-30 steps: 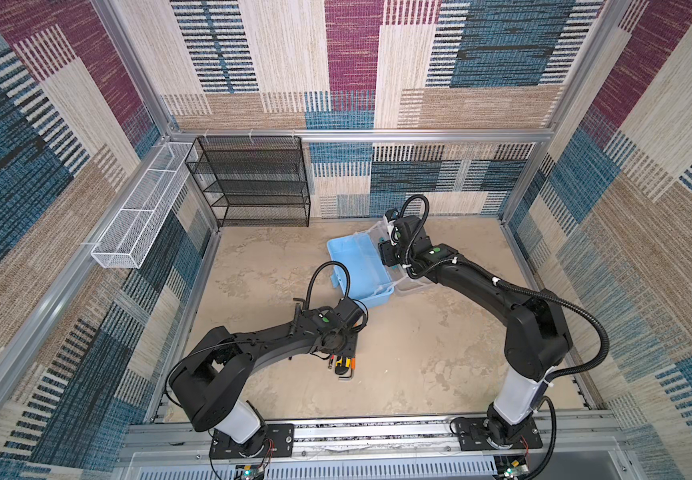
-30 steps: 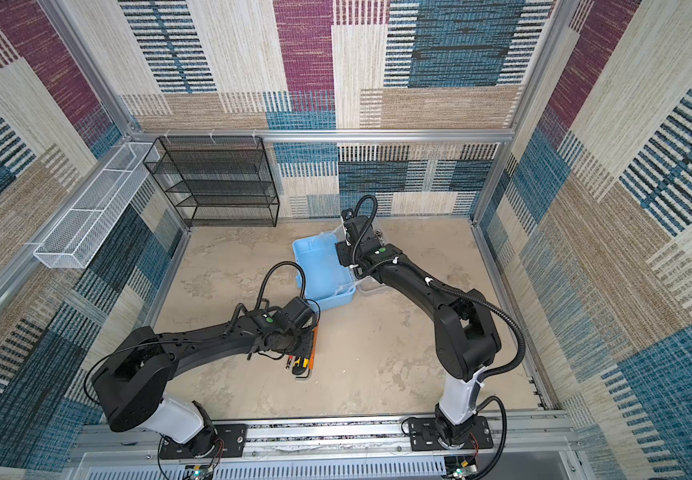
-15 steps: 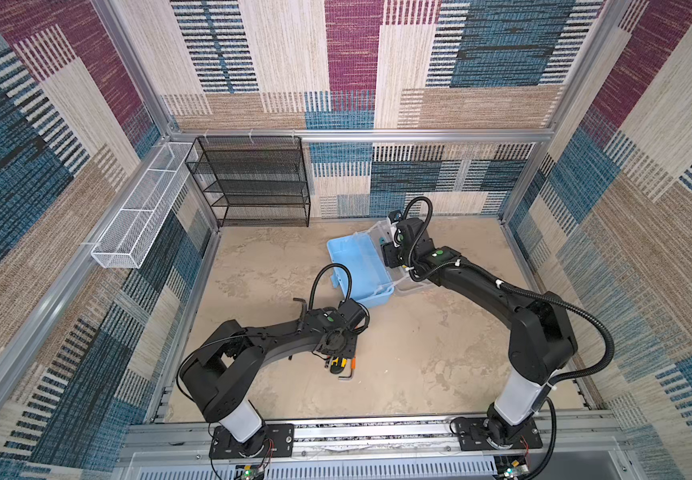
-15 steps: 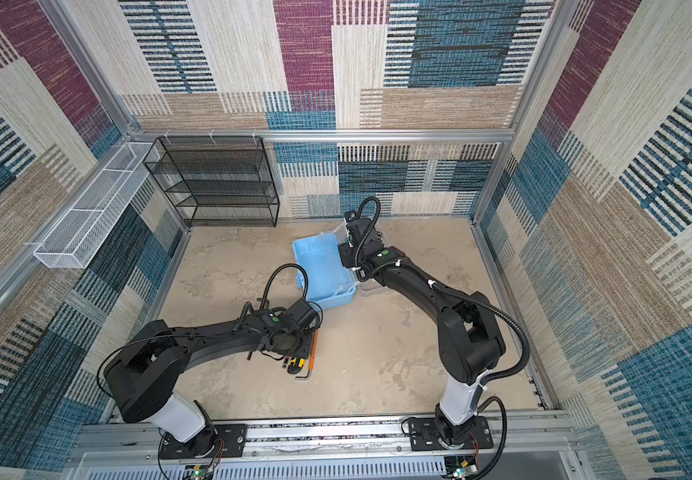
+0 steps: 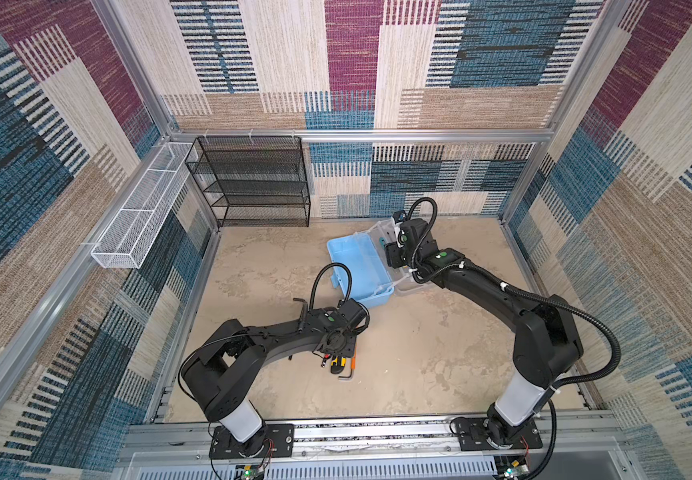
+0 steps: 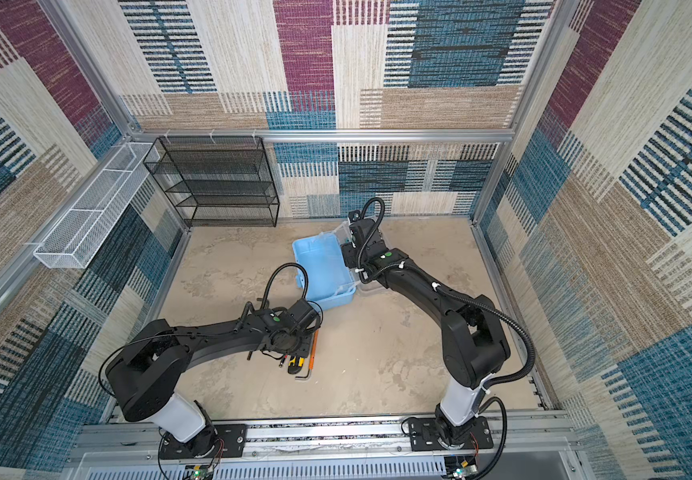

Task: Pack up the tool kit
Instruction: 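Grasp the yellow-black utility knife with the left gripper while the right gripper withdraws, then lift the yellow-black knife and lower it into the clear tray with the left gripper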

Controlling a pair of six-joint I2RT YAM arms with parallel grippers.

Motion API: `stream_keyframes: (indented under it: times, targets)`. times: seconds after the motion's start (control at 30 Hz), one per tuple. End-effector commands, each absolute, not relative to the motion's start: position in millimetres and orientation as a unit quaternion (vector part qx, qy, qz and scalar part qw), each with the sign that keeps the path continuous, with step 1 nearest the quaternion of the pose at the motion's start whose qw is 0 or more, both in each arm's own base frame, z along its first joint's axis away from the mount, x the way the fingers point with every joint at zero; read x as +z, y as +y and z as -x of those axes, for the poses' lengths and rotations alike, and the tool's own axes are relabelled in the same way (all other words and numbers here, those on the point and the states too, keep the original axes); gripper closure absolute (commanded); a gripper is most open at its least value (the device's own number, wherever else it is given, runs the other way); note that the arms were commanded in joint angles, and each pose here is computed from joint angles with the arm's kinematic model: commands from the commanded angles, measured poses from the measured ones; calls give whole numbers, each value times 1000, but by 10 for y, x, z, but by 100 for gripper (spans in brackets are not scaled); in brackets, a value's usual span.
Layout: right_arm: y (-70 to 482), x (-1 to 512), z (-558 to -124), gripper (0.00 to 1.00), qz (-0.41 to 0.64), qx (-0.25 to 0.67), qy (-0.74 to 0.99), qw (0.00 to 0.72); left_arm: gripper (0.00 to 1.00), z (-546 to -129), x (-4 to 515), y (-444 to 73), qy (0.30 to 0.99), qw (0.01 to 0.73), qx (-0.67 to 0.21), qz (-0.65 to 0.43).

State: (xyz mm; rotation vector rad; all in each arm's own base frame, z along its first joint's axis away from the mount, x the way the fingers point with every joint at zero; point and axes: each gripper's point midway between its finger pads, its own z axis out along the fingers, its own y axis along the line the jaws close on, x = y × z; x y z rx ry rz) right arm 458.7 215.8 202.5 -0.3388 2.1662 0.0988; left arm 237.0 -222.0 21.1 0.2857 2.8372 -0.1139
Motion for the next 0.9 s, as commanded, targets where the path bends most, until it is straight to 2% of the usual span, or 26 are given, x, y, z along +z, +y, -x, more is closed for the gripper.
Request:
stream_keyframes:
  times: [0.0, 0.1, 0.23, 0.67, 0.87]
  targets:
    - [2151, 2173, -4615, 28, 120, 57, 867, 480, 53, -2280, 150, -2104, 987, 121, -17, -100]
    - [2106, 2194, -4601, 27, 116, 58, 865, 484, 58, -2263, 145, -2113, 988, 118, -19, -101]
    - [2006, 2225, -4589, 27, 106, 58, 863, 490, 72, -2267, 171, -2122, 988, 120, -23, -99]
    - [1621, 2244, -4486, 25, 69, 52, 853, 514, 89, -2342, 405, -2184, 984, 156, -56, -71]
    - [1457, 2287, -4430, 24, 53, 71, 844, 529, 92, -2434, 667, -2208, 978, 188, -68, -55]
